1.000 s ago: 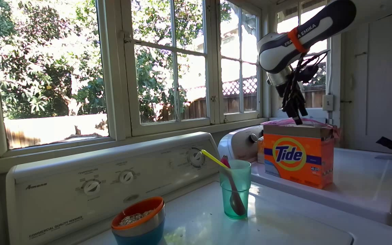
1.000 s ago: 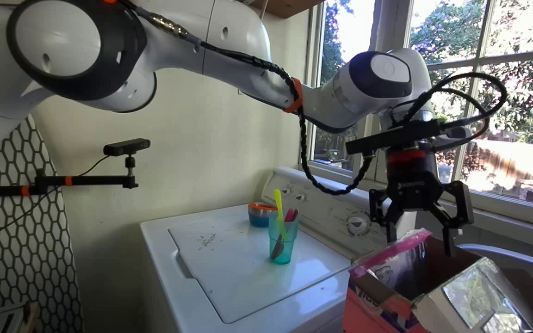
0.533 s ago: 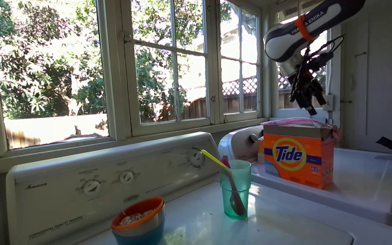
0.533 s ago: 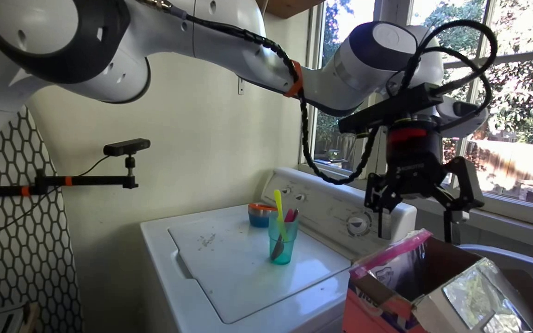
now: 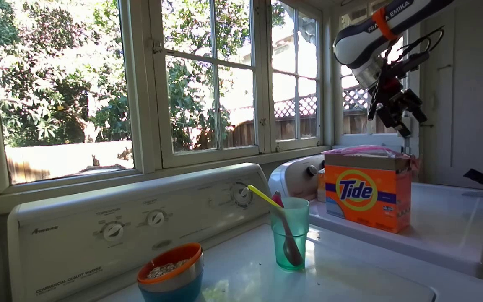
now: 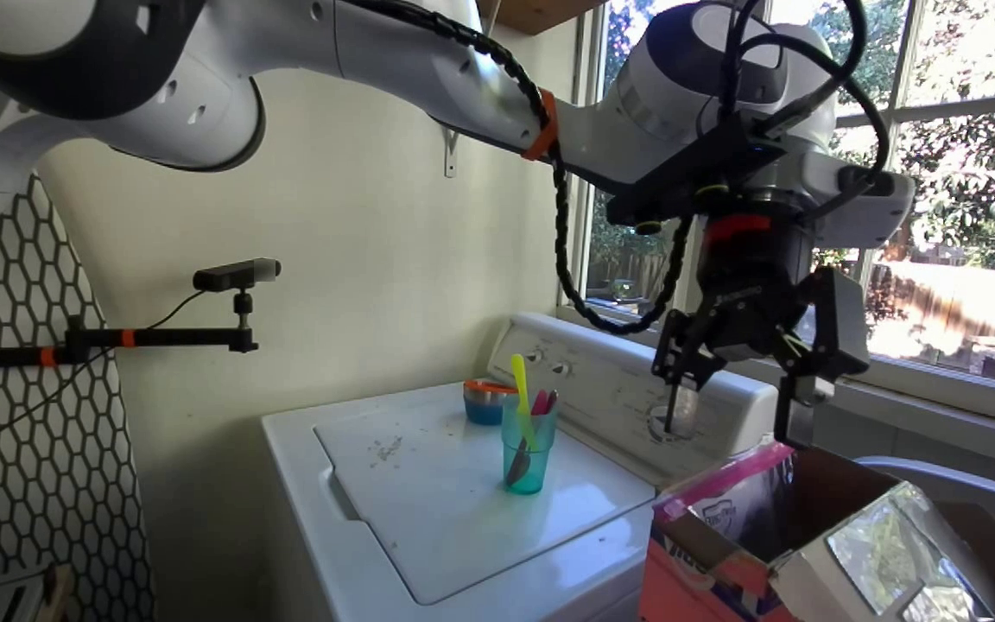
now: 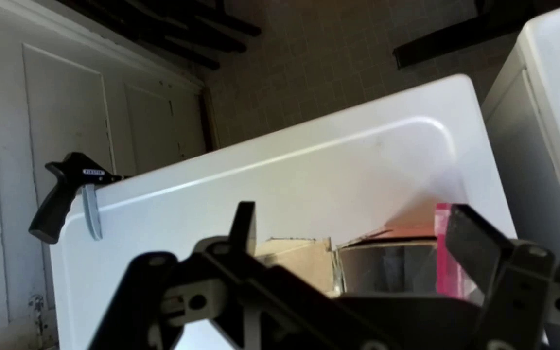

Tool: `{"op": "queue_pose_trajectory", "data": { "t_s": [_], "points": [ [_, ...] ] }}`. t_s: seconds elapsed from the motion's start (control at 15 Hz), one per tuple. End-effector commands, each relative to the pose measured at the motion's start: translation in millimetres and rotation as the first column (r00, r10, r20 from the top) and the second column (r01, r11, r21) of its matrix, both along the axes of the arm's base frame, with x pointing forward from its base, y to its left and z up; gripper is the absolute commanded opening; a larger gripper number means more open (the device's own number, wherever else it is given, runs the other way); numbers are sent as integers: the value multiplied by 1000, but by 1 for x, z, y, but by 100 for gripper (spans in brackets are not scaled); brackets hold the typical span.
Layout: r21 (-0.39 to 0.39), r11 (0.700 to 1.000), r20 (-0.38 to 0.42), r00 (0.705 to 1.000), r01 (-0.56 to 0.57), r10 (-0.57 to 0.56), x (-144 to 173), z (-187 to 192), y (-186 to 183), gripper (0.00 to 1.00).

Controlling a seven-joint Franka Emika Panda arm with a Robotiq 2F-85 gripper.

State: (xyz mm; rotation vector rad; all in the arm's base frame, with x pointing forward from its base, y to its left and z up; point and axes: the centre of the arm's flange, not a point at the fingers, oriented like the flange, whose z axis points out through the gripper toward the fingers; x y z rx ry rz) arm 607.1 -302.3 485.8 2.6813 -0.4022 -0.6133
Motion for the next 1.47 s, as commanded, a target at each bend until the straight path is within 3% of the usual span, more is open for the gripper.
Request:
{"op": "queue_pose_trajectory", "data": {
  "t_s": [0.0,0.07,0.27,0.67,0.73,0.8,1.0,1.07,1.33,1.4],
  "points": [
    [5,1000,-11,1000,6,-6,-2,0,1,100],
    [6,1000,-14,1000,7,-7,-2,0,1,100],
    [8,978,79,975,-207,206,13,-6,-26,100],
    [-3,905,337,851,-426,402,22,-34,-111,100],
    [47,897,361,845,-440,395,26,-39,-122,100],
    [-18,921,304,875,-390,377,21,-29,-104,100],
    [12,910,341,858,-413,385,16,-36,-117,100],
    [92,897,357,855,-433,376,24,-37,-126,100],
    [280,842,414,850,-461,327,36,-54,-143,100],
    [331,834,415,862,-442,293,37,-60,-146,100]
  ]
}}
